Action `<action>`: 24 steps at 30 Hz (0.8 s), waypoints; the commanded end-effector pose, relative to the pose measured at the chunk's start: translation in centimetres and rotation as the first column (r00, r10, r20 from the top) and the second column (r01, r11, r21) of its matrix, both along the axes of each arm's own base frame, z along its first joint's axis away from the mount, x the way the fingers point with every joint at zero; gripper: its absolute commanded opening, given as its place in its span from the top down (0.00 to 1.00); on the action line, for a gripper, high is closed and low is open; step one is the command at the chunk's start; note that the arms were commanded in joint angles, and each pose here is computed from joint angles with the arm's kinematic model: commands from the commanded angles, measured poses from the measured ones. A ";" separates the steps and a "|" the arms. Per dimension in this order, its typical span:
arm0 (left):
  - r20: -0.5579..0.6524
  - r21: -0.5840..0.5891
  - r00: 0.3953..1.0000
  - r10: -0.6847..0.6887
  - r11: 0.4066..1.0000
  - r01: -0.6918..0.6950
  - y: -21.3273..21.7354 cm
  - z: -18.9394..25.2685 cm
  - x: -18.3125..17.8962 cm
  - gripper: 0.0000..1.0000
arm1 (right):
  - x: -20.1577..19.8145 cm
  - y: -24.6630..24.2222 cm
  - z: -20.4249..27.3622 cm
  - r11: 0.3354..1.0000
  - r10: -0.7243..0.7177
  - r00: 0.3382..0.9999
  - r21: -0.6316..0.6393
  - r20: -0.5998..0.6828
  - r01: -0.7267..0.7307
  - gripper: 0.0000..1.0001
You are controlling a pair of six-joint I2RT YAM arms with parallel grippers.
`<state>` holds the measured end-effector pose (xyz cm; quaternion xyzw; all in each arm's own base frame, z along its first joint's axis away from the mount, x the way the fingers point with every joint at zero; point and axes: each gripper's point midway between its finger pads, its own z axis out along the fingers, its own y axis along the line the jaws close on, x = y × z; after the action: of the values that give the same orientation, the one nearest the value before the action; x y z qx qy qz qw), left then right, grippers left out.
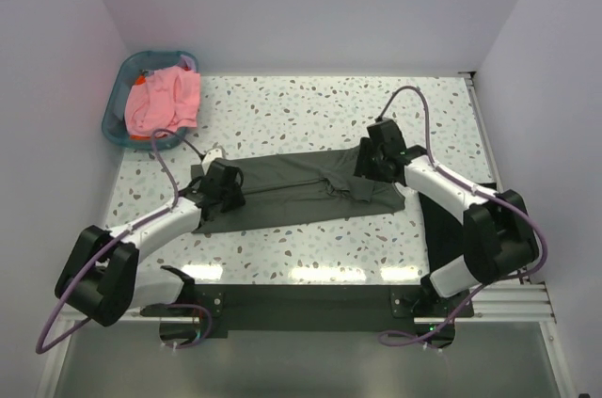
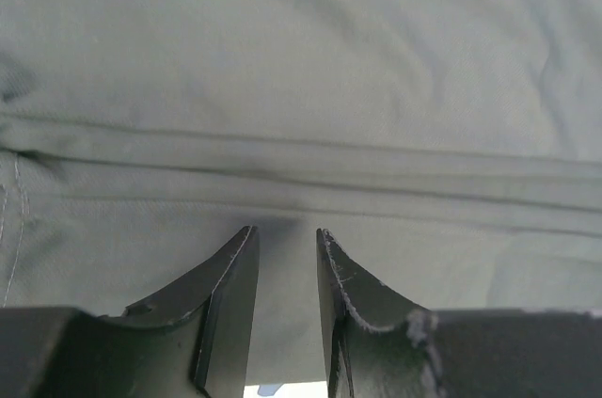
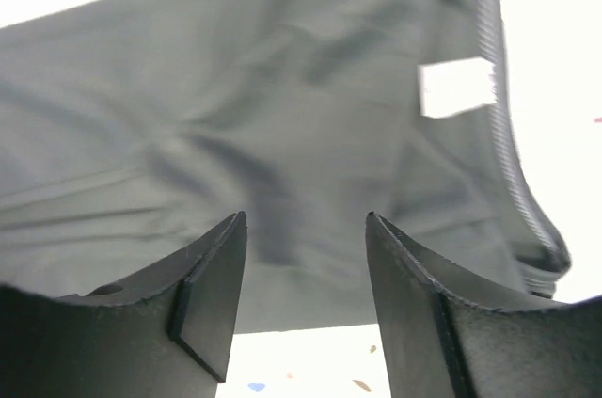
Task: Fold and stack the t-shirts
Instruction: Fold the tshirt
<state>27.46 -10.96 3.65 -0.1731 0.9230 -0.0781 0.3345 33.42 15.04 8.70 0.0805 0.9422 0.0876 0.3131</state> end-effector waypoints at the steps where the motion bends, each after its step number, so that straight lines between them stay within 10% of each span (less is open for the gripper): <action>1: 0.013 0.102 1.000 0.017 0.995 -0.018 0.9 0.1 0.1 0.64 | 0.1 -1.2 -2.0 0.998 -0.055 0.998 -0.019 -0.039 0.055 0.44; 13: -0.045 0.198 0.996 -0.078 0.977 0.085 -0.8 -1.5 -0.1 0.71 | 4.5 -2.6 -6.3 0.989 -0.105 0.987 -0.115 -0.121 0.091 0.46; 24: -0.072 -0.041 0.983 -0.168 0.985 0.166 -9.4 -2.3 -1.5 0.71 | 15.6 -2.2 -8.0 0.977 -0.020 0.992 -0.211 -0.127 -0.008 0.43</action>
<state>26.40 -15.95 1.49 -0.0941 0.9435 -0.0531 0.3133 47.07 13.58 2.34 0.0902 0.9574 0.0112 0.2743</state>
